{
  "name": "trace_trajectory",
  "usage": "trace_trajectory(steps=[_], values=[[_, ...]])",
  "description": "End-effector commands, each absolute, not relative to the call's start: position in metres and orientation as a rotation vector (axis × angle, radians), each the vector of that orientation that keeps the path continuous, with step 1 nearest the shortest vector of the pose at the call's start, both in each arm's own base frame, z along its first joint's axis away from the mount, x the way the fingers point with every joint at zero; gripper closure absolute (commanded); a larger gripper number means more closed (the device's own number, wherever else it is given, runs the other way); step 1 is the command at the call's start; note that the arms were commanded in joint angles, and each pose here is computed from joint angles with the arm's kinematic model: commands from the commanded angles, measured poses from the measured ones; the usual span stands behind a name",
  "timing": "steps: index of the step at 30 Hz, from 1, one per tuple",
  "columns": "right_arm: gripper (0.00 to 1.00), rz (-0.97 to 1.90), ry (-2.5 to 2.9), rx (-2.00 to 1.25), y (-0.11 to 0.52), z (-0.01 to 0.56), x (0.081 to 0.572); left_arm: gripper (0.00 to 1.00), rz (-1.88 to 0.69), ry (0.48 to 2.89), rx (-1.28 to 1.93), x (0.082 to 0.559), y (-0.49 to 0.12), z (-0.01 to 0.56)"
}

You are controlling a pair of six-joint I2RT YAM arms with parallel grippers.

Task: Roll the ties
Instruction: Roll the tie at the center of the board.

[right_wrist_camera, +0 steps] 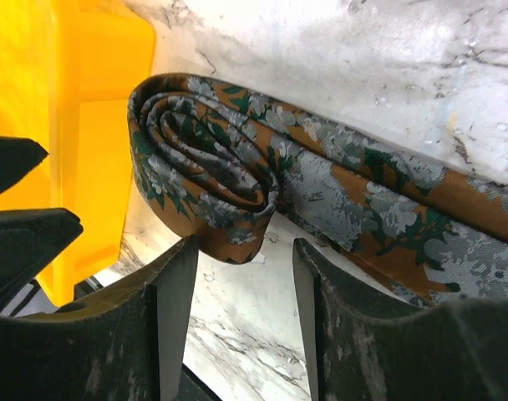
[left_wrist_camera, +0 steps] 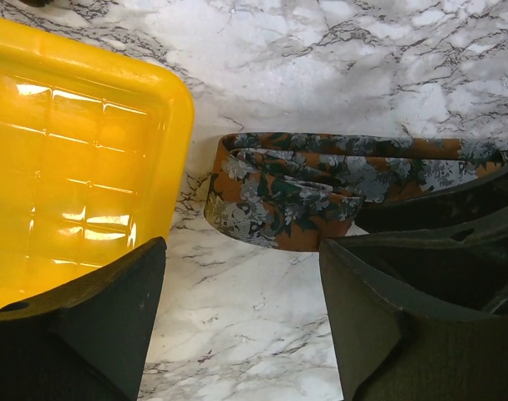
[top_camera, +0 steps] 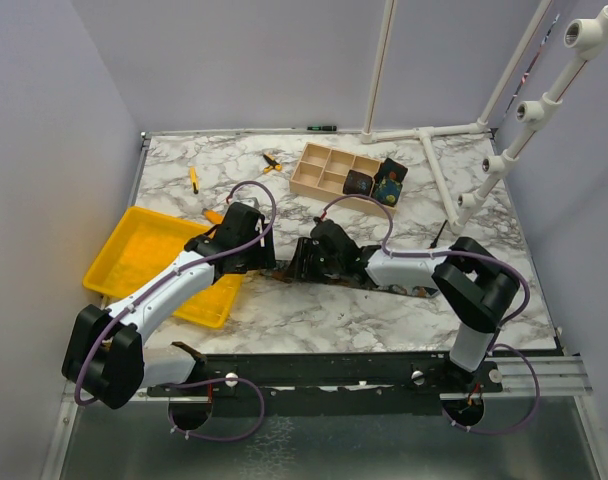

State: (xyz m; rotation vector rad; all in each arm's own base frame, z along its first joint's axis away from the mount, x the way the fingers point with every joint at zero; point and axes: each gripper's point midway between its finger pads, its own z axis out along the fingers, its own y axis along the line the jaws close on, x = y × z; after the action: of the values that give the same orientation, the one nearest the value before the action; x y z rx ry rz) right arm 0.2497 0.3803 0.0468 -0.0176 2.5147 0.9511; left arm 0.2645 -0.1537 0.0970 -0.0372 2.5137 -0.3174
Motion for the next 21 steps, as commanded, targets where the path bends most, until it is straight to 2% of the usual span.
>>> trace_trajectory(steps=[1, 6, 12, 21], values=[[0.48, 0.978, 2.51, 0.021, 0.378, 0.038, 0.257, 0.25, -0.362, 2.505, -0.019, 0.268, -0.159, 0.1], [0.58, 1.022, 2.484, -0.019, 0.383, 0.042, 0.259, 0.25, -0.371, 2.506, -0.017, 0.265, -0.159, 0.099], [0.64, 1.044, 2.476, -0.078, 0.39, 0.041, 0.259, 0.25, -0.379, 2.514, -0.015, 0.262, -0.158, 0.094], [0.7, 0.929, 2.407, -0.217, 0.384, 0.047, 0.275, 0.25, -0.373, 2.53, -0.011, 0.255, -0.154, 0.086]])
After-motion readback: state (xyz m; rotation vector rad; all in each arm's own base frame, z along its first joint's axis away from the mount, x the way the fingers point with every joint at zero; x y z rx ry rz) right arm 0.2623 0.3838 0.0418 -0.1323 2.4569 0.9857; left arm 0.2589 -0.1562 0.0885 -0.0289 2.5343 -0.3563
